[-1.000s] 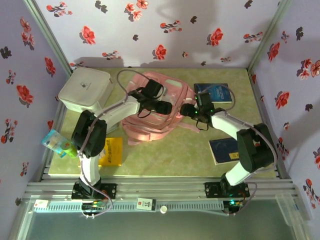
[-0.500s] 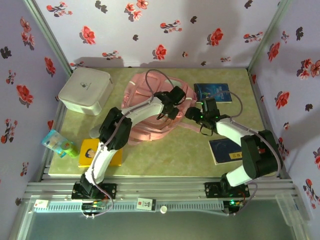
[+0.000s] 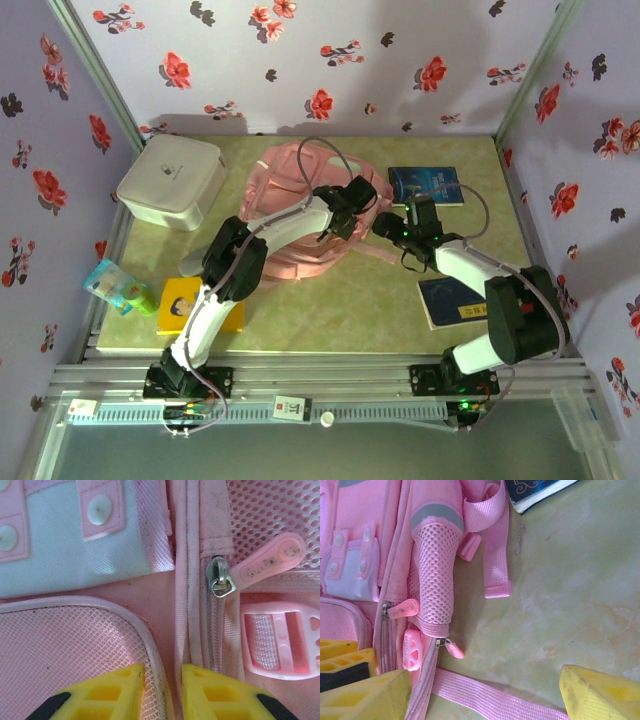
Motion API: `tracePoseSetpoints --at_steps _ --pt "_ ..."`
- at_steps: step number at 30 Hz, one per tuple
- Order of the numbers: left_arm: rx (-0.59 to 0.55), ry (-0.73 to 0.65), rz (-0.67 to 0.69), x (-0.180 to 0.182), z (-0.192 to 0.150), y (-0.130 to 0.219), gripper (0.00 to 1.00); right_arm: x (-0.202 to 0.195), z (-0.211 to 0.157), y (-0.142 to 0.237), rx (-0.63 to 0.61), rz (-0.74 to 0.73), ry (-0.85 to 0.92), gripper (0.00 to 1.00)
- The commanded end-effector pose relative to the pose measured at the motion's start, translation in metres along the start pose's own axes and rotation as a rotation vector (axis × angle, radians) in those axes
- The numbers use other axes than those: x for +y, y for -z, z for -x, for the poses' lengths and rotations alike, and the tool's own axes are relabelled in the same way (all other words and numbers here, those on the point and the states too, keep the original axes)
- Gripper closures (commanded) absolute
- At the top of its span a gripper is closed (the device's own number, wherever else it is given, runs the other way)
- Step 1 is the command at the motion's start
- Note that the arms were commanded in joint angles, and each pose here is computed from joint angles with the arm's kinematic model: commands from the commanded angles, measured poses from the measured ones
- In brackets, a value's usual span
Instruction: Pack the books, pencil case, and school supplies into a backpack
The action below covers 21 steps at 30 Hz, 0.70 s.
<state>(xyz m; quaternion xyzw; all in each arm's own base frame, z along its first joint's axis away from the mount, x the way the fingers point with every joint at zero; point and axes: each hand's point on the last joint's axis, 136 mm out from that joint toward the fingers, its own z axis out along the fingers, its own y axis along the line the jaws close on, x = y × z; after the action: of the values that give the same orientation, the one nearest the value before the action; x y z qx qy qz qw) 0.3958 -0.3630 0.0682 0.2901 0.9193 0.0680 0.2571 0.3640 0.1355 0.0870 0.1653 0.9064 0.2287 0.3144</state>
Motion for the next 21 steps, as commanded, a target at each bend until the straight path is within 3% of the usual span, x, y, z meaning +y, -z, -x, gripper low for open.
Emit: tracePoseSetpoints --at_steps 1,15,19,21 --pt "0.029 0.007 0.040 0.017 -0.001 0.006 0.71 -0.002 0.007 0.005 -0.037 -0.006 -0.015 0.22" --pt "0.127 0.014 0.053 0.019 -0.026 -0.025 0.68 -0.004 0.003 0.000 -0.029 -0.003 -0.033 0.21" --pt "0.128 0.013 0.034 0.017 -0.025 -0.023 0.63 -0.007 0.003 -0.002 -0.027 -0.015 -0.028 0.15" --pt "0.124 0.009 0.029 0.017 -0.022 -0.020 0.70 -0.008 0.001 -0.003 -0.019 -0.019 -0.021 0.11"
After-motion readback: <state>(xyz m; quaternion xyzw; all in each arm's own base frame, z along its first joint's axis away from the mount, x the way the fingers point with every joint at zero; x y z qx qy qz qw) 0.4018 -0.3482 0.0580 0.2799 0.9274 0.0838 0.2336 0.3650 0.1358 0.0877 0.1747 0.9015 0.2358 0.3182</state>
